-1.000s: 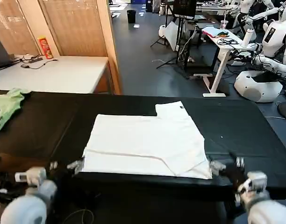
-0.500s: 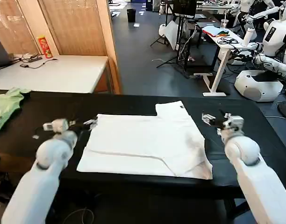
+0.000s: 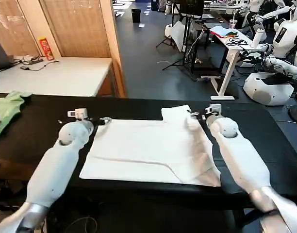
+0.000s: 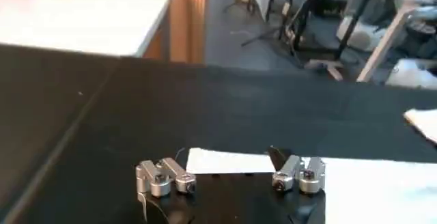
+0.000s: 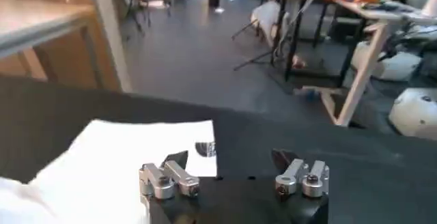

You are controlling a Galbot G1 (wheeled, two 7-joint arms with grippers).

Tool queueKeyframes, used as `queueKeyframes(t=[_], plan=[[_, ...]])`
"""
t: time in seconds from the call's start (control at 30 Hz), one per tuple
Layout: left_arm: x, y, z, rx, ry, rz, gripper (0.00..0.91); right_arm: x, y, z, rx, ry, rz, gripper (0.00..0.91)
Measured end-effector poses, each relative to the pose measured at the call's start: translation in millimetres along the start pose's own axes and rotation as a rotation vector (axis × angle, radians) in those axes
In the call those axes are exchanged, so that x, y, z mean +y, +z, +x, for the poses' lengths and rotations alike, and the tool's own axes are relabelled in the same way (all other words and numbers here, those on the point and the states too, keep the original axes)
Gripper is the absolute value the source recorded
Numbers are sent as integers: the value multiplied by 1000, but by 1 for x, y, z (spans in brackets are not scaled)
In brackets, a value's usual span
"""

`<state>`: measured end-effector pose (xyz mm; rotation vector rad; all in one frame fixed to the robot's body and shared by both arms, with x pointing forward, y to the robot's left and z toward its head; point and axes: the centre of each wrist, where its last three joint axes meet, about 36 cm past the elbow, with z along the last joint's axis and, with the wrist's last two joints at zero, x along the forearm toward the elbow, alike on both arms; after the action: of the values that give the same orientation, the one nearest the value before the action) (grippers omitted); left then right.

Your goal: Fold and organize the clothes.

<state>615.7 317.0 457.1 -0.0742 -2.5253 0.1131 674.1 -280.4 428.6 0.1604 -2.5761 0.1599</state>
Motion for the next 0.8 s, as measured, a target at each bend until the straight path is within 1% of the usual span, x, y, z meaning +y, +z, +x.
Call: queueKeyframes(t=[0.2,0.33,0.37,0.4,0.43,0.47,0.5,0.53,0.57,0.6,0.63,0.67,0.7,0.77,0.8], plan=[[5,2,-10,7,-6,4,878,13,6,-10,20,-12,-15,878],[6,3,-16,5,-4,12,819,19,7,-13,25,-22,-33,878],[7,4,-18,9,-3,14,790,20,7,-13,26,-23,-38,858],[8,6,-19,14,-3,16,712,21,8,-13,28,-23,-42,731],[9,7,-20,18,-3,18,673,22,9,-13,30,-25,-46,722],[9,7,-20,22,-4,18,624,23,9,-14,34,-28,-50,692],[10,8,-21,27,-3,18,546,25,10,-14,37,-31,-54,605],[11,9,-22,29,-4,17,458,26,11,-14,39,-34,-57,400],[11,10,-22,31,-5,16,429,27,11,-14,42,-36,-58,322],[13,10,-23,31,-6,16,293,28,12,-14,43,-37,-59,195],[14,11,-23,30,-8,17,273,29,13,-14,44,-39,-59,146],[15,12,-24,28,-7,18,273,30,13,-14,45,-41,-59,127],[16,13,-25,27,-7,18,254,31,14,-14,46,-43,-61,78],[17,14,-25,29,-3,20,234,31,15,-14,47,-42,-62,59],[17,15,-25,29,1,20,205,30,16,-14,48,-40,-63,59]])
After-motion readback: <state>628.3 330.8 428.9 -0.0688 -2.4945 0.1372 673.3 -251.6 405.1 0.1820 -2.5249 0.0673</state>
